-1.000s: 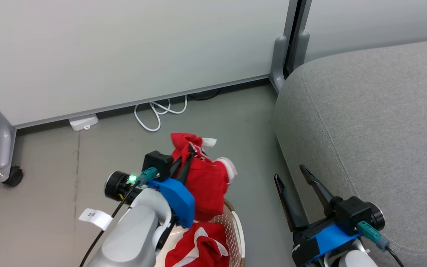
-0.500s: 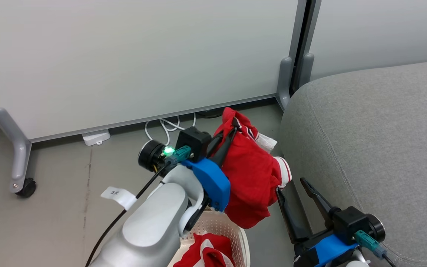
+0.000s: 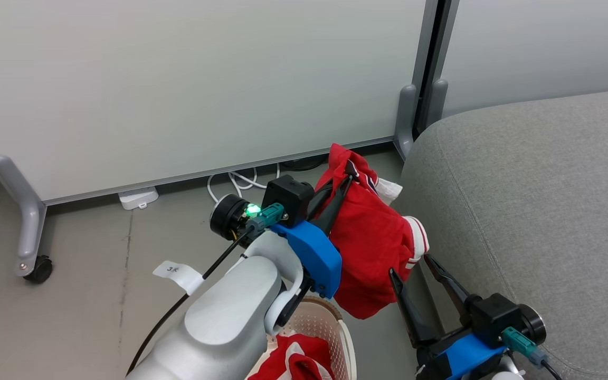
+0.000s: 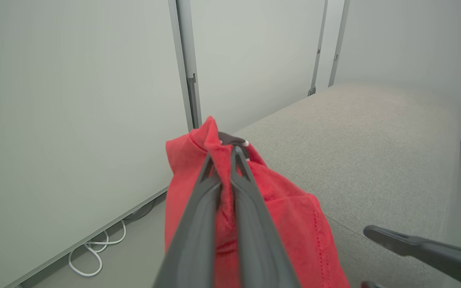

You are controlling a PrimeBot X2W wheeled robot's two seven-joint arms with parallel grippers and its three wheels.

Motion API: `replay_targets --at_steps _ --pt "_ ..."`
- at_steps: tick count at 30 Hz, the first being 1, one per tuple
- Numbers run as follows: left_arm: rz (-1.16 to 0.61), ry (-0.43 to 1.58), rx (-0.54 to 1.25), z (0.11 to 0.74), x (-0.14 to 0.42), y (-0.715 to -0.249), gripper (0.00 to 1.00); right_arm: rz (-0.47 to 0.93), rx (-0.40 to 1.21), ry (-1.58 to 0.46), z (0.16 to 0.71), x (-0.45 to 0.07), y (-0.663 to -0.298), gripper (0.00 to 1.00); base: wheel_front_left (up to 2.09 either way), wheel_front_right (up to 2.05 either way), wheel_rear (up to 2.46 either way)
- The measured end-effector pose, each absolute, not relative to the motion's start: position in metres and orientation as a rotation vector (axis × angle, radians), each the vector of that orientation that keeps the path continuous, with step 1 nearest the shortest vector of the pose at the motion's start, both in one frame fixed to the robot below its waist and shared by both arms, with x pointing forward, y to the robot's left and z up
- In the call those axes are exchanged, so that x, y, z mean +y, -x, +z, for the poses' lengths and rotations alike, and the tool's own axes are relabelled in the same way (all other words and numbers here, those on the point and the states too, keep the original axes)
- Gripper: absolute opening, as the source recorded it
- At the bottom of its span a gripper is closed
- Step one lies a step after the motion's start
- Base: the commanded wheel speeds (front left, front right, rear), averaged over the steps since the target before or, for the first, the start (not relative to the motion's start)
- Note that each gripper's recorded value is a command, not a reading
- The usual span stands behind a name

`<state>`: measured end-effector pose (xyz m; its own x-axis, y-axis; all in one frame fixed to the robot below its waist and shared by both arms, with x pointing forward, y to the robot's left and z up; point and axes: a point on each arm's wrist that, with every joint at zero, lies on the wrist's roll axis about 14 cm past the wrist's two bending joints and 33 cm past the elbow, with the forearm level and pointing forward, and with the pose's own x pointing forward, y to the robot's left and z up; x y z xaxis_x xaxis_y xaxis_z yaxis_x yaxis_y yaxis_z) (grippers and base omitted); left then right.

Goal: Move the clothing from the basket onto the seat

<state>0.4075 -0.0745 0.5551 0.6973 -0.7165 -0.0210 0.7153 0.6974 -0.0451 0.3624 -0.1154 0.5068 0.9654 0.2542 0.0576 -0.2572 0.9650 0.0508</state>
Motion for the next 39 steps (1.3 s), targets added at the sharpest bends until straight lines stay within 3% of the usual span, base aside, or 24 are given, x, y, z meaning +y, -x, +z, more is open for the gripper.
replay_targets --at_steps 23,39 --pt "-0.795 0.045 0.032 0.556 -0.073 -0.408 0.00 0.331 0.099 -0.071 0.491 -0.092 -0.387 1.00 0.00 0.00 0.00" --pt "-0.800 0.041 0.033 0.557 -0.073 -0.409 0.00 0.477 0.074 -0.046 0.512 -0.047 -0.410 1.00 0.00 0.00 0.00"
